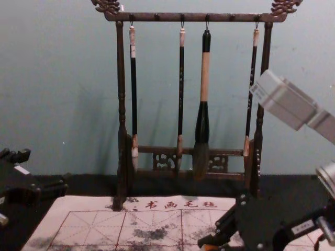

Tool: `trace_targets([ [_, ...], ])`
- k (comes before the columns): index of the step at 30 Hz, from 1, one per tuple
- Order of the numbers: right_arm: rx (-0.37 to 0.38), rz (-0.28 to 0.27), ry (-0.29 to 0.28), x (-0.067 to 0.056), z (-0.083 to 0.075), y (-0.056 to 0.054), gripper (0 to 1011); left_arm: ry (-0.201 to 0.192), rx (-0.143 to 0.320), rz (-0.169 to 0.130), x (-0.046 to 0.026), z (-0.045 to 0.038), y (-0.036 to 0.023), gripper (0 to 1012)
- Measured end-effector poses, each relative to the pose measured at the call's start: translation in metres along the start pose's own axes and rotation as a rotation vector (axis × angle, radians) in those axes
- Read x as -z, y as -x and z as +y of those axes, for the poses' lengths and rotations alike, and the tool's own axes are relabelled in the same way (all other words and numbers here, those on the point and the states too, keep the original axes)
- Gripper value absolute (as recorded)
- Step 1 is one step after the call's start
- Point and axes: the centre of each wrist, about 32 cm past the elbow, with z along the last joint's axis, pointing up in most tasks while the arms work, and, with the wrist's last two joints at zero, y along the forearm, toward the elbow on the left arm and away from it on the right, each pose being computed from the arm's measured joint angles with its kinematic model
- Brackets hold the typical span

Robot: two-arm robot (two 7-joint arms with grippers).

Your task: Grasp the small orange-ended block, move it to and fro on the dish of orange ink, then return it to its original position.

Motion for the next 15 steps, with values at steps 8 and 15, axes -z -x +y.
trace_targets([
  [8, -0.021, -0.010, -0.013, -0.003, 0.004, 0.003, 132, 0.000, 0.000, 0.000, 0.0000, 0.0000, 0.0000, 1001],
  [15, -0.035, -0.018, -0.027, -0.007, 0.010, 0.003, 132, 0.000, 0.000, 0.000, 0.0000, 0.0000, 0.0000, 1001],
])
